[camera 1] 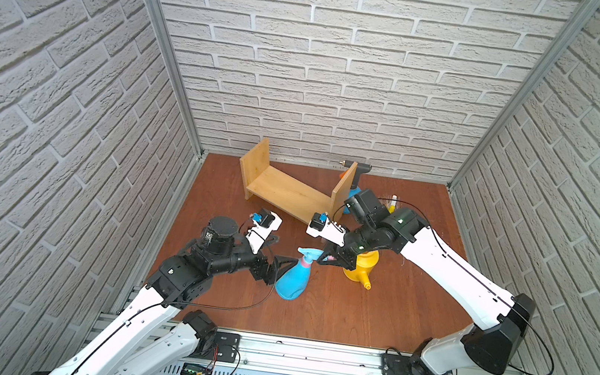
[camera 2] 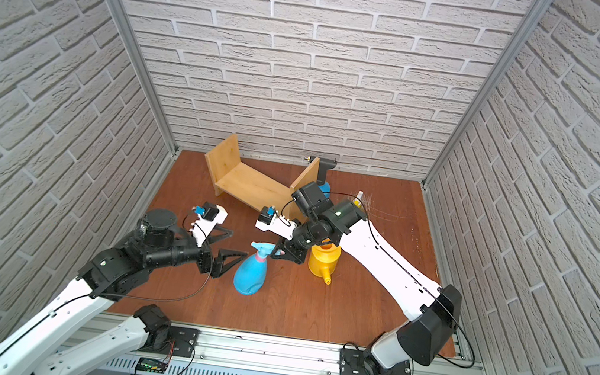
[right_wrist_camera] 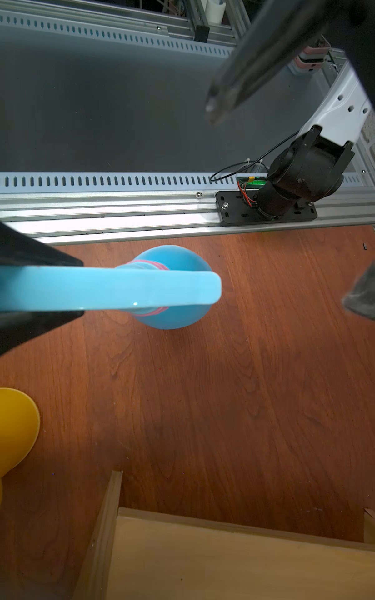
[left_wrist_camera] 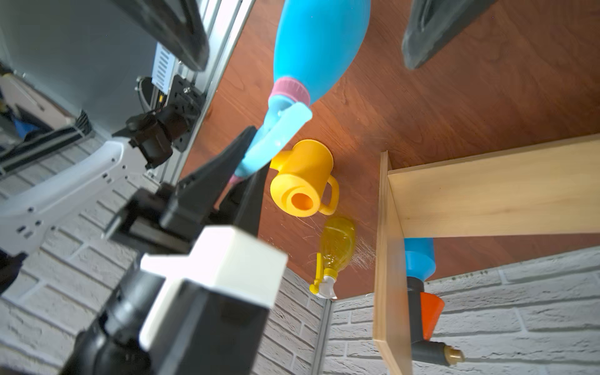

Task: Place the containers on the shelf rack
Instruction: 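Pick up a container from the center of the board.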

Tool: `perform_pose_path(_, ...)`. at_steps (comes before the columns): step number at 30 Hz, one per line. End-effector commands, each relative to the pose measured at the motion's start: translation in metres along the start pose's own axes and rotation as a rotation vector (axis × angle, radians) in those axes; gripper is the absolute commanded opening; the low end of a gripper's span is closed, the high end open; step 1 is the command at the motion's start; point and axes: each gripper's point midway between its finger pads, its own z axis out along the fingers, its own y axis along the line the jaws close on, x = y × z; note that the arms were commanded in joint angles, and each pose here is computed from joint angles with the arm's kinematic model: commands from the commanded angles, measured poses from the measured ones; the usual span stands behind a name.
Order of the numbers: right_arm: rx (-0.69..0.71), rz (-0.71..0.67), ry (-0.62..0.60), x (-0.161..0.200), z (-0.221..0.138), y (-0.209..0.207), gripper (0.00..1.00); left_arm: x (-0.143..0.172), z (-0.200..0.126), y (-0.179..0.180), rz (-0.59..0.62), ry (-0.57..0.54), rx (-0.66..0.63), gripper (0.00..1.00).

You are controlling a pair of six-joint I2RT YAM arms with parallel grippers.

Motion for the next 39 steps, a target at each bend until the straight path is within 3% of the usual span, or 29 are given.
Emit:
perform_pose_path(1,-0.074,-0.108,-0.045,0.000,-0.012,0.021,0.03,-0.003,0.012,-0.015,0.143,-0.001,0.122,0.98)
perform_pose_path(9,-0.140,-0.185,-0.082,-0.005,-0.017,0.035,0.04,-0.009,0.041,-0.027,0.103,0.038,0.289,0.90)
perform_pose_path(18,-0.174,-0.227,-0.122,-0.016,-0.026,0.043,0.04,-0.016,0.049,-0.041,0.071,0.031,0.420,0.74)
perform_pose_path(27,-0.194,-0.231,-0.193,-0.028,-0.043,0.044,0.04,-0.016,0.046,-0.048,0.065,0.021,0.460,0.62)
perform_pose_path(36,-0.211,-0.234,-0.210,-0.030,-0.045,0.047,0.04,-0.018,0.049,-0.052,0.037,0.043,0.511,0.36)
perform_pose_path(39,-0.215,-0.233,-0.213,-0.031,-0.045,0.048,0.03,-0.020,0.048,-0.053,0.044,0.036,0.513,0.19)
